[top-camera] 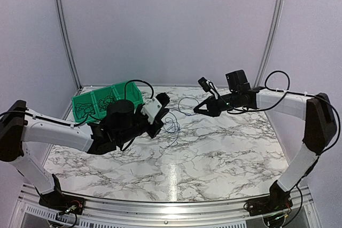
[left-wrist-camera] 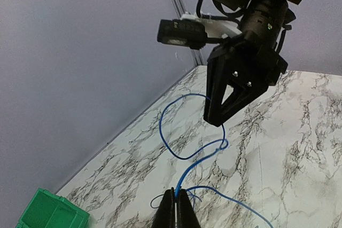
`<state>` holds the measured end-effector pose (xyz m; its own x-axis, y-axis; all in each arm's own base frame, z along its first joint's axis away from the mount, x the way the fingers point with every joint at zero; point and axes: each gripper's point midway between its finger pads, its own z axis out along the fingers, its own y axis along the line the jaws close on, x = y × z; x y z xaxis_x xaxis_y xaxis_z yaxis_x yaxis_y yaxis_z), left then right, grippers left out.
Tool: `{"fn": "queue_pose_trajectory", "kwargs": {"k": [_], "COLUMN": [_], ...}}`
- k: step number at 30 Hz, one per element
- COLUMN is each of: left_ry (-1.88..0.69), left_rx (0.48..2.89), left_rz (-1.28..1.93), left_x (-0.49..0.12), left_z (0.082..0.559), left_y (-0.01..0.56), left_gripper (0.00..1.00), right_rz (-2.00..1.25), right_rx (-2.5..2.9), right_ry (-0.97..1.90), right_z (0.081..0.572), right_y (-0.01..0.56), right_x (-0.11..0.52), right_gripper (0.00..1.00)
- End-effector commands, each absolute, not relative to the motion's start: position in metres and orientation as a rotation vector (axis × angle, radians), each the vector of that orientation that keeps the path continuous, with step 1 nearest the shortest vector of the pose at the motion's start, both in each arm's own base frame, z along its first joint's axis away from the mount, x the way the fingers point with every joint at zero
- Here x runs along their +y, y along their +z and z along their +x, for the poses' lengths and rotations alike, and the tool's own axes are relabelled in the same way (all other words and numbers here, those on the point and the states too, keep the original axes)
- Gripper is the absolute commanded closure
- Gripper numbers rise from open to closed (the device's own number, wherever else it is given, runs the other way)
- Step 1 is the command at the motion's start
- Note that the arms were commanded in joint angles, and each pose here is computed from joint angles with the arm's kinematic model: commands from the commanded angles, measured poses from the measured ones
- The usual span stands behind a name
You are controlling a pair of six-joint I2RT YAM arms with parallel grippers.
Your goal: Untangle the cables
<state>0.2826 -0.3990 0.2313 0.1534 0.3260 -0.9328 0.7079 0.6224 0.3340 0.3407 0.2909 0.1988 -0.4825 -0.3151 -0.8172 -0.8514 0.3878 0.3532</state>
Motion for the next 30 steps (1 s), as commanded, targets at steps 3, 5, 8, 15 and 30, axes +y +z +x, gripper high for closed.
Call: {"fn": "queue_pose_trajectory", "kwargs": {"k": [3,5,8,15,30], "left_ry": [-0.326,-0.317,-0.300,-0.219,-0.163], "left_rx": [1.379,1.371,1.360,1.390,1.668], "left_rz": [0.756,0.740,0.724,0.672,0.398], "left_x": [-0.377,-0.374,-0.369,-0.352,-0.283], "left_z": [0.291,0.291,0.292,0.306,0.391], "left_y": [0.279,0.286,0.294,0.305,0.317], "left_gripper": [1.00,1.00,1.00,1.00,1.00], "right_rz": [-0.906,-0.909,-0.920,-0.957,-1.033], "right_rx": [2.090,2.093,2.081,2.052,1.955], "right_ry": [0.962,0.903,0.869,0.849,0.707], "right_z": [0.366,0.370,0.372,0.370,0.368], "right_y": [0.183,0.181,0.184,0.191,0.210], "right_x": [0.276,0.272,0.269,0.269,0.258], "right_gripper": [0.72,0.70,0.69,0.64,0.64]}}
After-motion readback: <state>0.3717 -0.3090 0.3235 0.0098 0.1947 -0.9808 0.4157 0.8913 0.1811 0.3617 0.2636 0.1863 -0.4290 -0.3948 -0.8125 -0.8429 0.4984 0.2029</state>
